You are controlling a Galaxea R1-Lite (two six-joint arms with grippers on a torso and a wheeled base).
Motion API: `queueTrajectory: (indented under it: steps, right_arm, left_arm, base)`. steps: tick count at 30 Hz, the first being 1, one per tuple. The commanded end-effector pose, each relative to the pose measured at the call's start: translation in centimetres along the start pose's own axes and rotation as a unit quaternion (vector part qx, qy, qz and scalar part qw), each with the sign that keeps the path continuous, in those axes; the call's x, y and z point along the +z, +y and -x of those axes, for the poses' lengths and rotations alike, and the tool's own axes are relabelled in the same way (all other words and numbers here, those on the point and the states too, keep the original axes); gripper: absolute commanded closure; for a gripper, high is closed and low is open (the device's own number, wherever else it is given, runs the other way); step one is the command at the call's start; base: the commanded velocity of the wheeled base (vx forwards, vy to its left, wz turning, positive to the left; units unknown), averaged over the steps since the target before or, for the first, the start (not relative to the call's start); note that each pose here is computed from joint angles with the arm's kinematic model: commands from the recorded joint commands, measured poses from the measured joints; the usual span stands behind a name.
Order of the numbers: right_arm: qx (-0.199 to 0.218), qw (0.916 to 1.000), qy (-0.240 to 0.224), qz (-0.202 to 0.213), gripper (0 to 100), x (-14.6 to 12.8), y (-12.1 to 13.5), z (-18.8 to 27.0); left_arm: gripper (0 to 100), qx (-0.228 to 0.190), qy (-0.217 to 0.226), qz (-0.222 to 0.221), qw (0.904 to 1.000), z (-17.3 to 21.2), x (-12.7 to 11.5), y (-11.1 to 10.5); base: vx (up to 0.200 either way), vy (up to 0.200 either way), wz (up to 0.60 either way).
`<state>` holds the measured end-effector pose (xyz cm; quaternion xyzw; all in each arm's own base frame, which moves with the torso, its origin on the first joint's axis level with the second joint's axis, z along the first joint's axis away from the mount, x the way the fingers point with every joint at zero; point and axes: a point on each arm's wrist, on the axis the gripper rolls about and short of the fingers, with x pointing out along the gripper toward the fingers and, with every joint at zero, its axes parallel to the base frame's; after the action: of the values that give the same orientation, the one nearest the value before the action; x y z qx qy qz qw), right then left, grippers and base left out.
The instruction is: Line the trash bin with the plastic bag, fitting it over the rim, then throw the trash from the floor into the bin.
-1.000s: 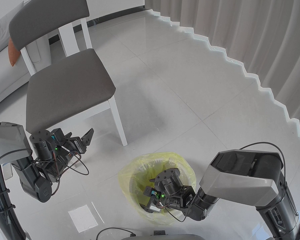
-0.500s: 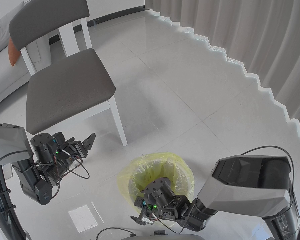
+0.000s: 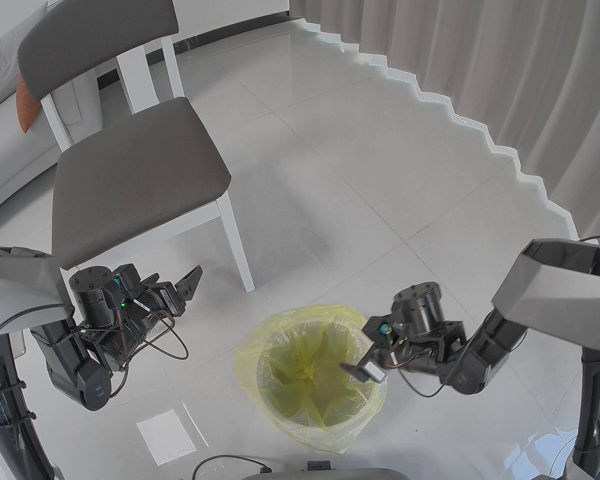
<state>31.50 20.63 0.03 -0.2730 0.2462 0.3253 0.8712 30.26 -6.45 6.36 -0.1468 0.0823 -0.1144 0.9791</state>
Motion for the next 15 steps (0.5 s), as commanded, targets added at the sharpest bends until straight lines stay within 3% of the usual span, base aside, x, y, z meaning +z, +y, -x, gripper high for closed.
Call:
queueTrajectory:
  steps: [1, 6, 7, 15]
  right_arm:
    - [-0.069, 0.9949, 0.005, -0.074, 0, -3.9, -7.6, 3.0]
    - [-0.105, 0.9870, 0.027, -0.118, 0, -7.3, -11.0, 3.8]
    - [-0.113, 0.9825, 0.047, -0.140, 0, -9.4, -12.2, 3.5]
    - [-0.124, 0.9722, 0.089, -0.178, 0, -13.9, -14.0, 1.5]
  left_arm:
    - [0, -0.002, -0.004, -0.001, 1.0000, 0.3, 0.1, -0.3]
    - [0, 0.000, 0.005, 0.006, 1.0000, 0.7, -0.3, -0.3]
    - [0, 0.000, 0.008, 0.008, 0.9999, 0.6, -0.5, -0.3]
    - [0, 0.001, 0.012, 0.010, 0.9999, 0.2, -0.9, -0.1]
  base:
    - [0.000, 0.000, 0.00]
    - [0.000, 0.000, 0.00]
    - [0.000, 0.000, 0.00]
    - [0.000, 0.000, 0.00]
